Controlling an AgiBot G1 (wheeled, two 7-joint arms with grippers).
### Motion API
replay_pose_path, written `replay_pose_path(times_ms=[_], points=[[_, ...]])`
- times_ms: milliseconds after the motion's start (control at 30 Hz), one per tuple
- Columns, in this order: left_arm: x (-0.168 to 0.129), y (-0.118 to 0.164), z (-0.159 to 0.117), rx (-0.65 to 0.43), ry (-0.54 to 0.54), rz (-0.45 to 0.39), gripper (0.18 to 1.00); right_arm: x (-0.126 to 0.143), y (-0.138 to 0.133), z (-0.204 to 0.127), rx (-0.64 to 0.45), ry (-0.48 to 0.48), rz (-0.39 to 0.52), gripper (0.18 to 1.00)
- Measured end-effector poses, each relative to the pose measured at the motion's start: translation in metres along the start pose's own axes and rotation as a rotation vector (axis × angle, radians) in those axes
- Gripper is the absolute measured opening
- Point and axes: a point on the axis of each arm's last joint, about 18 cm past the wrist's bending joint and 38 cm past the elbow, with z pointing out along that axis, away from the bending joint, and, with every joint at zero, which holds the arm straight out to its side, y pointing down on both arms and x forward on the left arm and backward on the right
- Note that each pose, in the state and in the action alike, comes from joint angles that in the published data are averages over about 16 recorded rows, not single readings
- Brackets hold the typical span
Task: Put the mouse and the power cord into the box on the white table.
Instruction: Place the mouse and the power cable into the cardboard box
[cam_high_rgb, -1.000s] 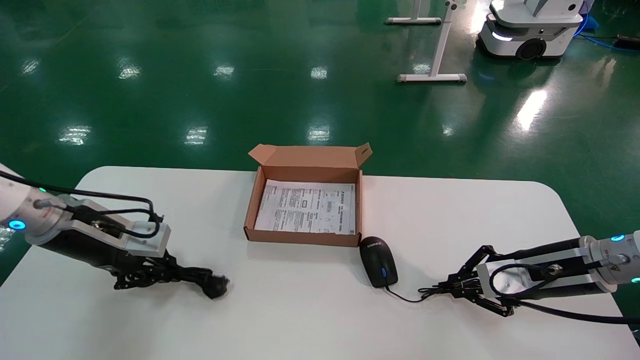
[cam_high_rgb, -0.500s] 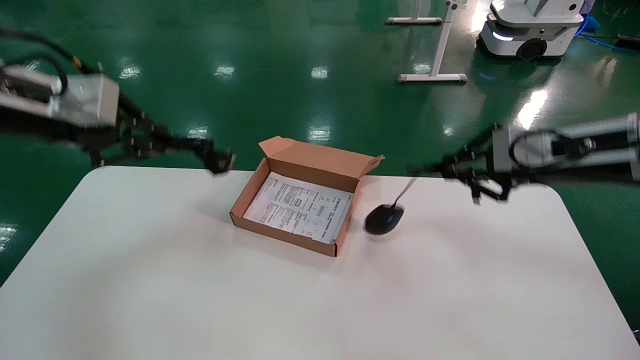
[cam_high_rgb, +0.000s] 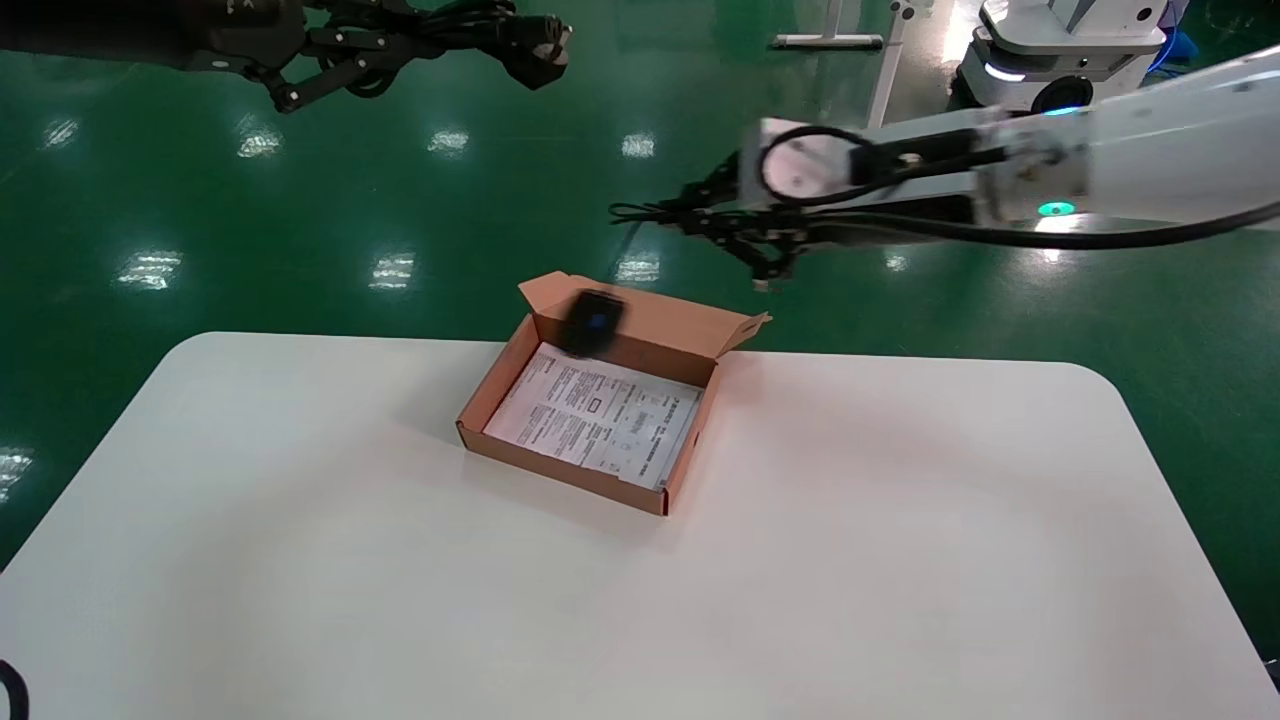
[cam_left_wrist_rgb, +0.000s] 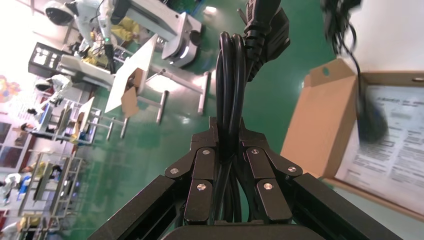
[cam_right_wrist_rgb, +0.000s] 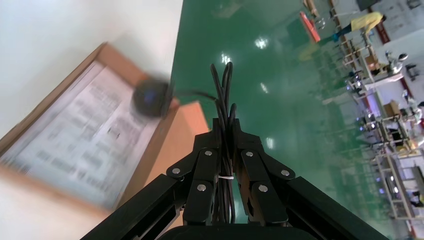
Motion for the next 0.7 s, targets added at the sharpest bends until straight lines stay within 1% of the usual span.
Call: replay_pose_path(times_ms=[133, 300, 533, 700], points=[[-0.004, 0.002, 0.001, -0.007, -0.022, -0.007, 0.239, -0.006, -0.006, 0.031, 0.003, -0.001, -0.009, 0.215], [-0.003, 0.009, 0.004, -0.032, -0.026, -0.02, 0.239, -0.021, -0.003, 0.061, -0.019, -0.003, -0.021, 0.215], [0.002, 0.017, 0.009, -0.06, -0.015, -0.042, 0.239, -0.045, 0.005, 0.091, -0.063, -0.004, -0.055, 0.215], [0.006, 0.019, 0.013, -0.071, -0.002, -0.052, 0.239, -0.062, 0.006, 0.108, -0.081, -0.011, -0.077, 0.215]])
